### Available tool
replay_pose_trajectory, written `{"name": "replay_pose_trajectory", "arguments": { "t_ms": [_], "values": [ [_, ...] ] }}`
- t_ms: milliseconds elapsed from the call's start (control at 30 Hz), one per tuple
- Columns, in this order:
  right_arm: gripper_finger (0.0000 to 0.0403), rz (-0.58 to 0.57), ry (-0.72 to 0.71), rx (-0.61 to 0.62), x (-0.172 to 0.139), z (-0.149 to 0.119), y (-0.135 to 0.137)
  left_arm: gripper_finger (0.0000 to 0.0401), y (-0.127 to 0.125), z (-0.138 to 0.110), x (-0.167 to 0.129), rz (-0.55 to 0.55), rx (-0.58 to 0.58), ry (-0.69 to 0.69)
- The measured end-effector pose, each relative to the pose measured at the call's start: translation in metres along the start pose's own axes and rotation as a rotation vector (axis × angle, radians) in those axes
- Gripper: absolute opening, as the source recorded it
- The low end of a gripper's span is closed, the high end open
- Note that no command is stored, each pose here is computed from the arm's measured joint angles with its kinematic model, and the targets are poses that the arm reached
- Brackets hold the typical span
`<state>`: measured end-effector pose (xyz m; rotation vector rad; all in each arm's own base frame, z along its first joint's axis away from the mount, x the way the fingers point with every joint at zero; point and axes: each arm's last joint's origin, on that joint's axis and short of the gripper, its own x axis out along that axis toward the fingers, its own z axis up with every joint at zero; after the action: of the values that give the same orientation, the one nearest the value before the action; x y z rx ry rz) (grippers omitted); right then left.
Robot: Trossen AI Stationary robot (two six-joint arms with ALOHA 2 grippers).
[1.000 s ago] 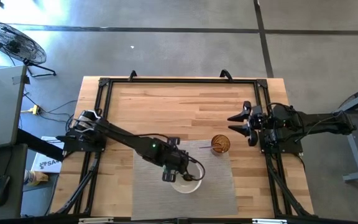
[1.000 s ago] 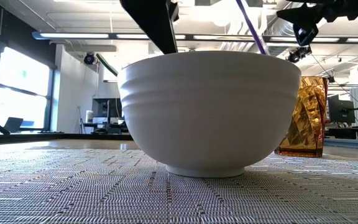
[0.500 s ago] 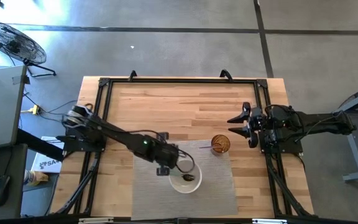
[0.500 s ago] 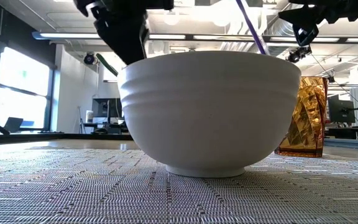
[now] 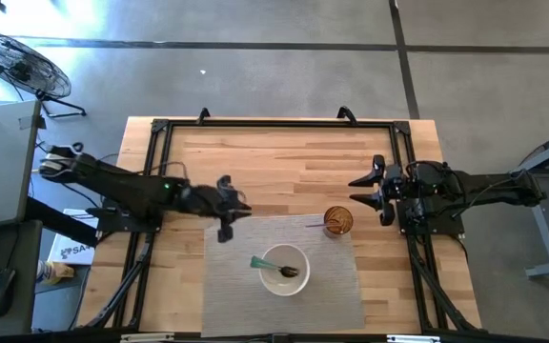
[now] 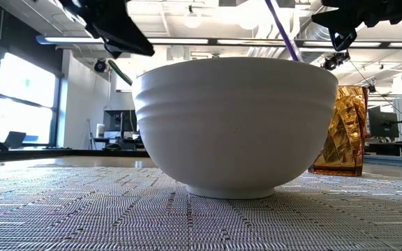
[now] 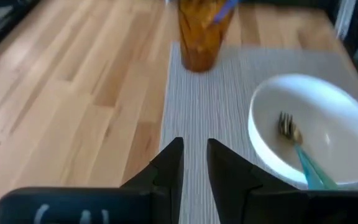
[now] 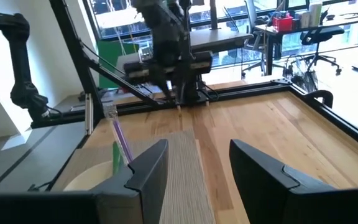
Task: Pick & Place Utensil
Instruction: Return to Home Position
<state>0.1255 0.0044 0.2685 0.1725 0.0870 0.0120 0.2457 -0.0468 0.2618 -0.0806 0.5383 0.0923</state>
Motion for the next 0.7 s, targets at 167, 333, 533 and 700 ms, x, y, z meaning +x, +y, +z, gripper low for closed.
{"name": "replay_pose_trajectory", "arguments": {
  "t_ms": [167,333,533,700],
  "values": [
    [0.0165,-0.001,0.008,-0.018,0.000,-0.001,0.000,0.0069,0.027,-0.013,-0.015,-0.002,-0.064,-0.128],
    [0.0165,-0.006,0.025,-0.030,0.001,-0.002,0.000,0.0069,0.046,-0.021,-0.026,0.056,-0.090,-0.193],
    [0.0135,-0.004,0.034,-0.069,0.002,-0.003,-0.001,0.0069,0.065,-0.036,-0.036,0.124,-0.106,-0.272],
    [0.0076,0.013,0.046,-0.111,-0.001,-0.004,0.000,0.0069,0.073,-0.050,-0.047,0.152,-0.131,-0.331]
  ]
}}
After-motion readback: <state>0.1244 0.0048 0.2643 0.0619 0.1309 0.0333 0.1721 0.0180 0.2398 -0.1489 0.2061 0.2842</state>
